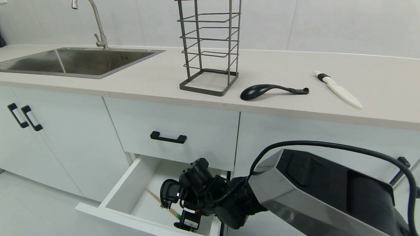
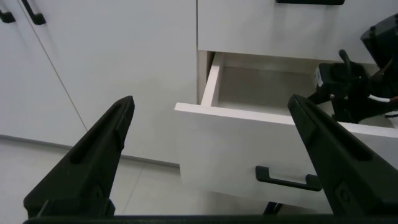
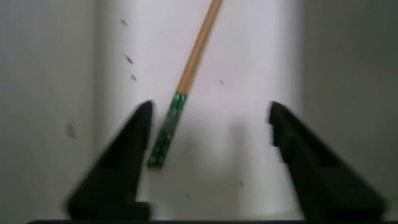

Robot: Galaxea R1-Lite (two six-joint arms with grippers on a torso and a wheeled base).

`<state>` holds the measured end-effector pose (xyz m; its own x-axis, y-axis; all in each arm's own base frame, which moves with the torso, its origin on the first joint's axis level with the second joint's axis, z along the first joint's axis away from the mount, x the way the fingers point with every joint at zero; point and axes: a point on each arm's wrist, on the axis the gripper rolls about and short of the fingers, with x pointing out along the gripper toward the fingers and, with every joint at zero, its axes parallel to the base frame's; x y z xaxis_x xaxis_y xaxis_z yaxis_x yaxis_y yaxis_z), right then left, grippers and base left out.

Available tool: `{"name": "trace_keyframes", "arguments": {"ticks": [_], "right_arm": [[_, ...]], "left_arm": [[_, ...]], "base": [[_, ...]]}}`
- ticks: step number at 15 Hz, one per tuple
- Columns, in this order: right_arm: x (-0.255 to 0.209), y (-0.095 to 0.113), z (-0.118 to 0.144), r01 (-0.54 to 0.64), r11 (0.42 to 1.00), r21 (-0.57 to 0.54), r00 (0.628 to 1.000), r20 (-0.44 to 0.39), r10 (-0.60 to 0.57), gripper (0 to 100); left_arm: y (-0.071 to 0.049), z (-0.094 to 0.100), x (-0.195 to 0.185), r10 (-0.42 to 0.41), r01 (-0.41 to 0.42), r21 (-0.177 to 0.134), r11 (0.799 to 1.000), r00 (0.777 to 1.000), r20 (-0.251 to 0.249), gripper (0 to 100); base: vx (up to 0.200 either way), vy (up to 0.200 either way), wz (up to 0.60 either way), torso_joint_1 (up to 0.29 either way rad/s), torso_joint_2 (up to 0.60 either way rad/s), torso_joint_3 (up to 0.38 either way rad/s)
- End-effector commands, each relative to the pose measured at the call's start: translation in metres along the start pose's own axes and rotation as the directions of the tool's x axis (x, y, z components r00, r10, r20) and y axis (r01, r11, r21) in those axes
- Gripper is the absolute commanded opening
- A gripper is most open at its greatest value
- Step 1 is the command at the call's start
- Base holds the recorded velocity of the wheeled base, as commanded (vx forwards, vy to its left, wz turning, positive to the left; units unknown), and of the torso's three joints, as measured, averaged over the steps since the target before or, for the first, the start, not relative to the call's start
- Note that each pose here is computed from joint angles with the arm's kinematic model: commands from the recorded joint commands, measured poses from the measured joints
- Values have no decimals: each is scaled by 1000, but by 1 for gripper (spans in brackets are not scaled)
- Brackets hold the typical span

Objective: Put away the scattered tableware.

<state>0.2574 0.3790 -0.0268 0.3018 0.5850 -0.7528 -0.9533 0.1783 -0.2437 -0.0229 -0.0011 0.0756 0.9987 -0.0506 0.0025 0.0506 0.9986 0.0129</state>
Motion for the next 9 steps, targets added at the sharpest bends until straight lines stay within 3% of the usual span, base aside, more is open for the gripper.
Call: {"name": "trace_keyframes", "arguments": {"ticks": [1, 5, 9], "right_arm": [[-23, 1, 11, 6, 1000, -8, 1000, 23, -6, 100], [-69, 7, 29, 18, 999, -26, 997, 79, -16, 100], [-99, 11, 28, 33, 999, -27, 993, 114, -30, 100]], "left_arm": [[0, 0, 0, 0, 0, 1, 1000, 1000, -1, 100], [0, 0, 0, 0, 0, 1, 1000, 1000, -1, 100], [0, 0, 0, 0, 0, 1, 1000, 1000, -1, 100]], "base": [[0, 0, 0, 0, 0, 0], [0, 0, 0, 0, 0, 0], [0, 0, 0, 0, 0, 0]]}}
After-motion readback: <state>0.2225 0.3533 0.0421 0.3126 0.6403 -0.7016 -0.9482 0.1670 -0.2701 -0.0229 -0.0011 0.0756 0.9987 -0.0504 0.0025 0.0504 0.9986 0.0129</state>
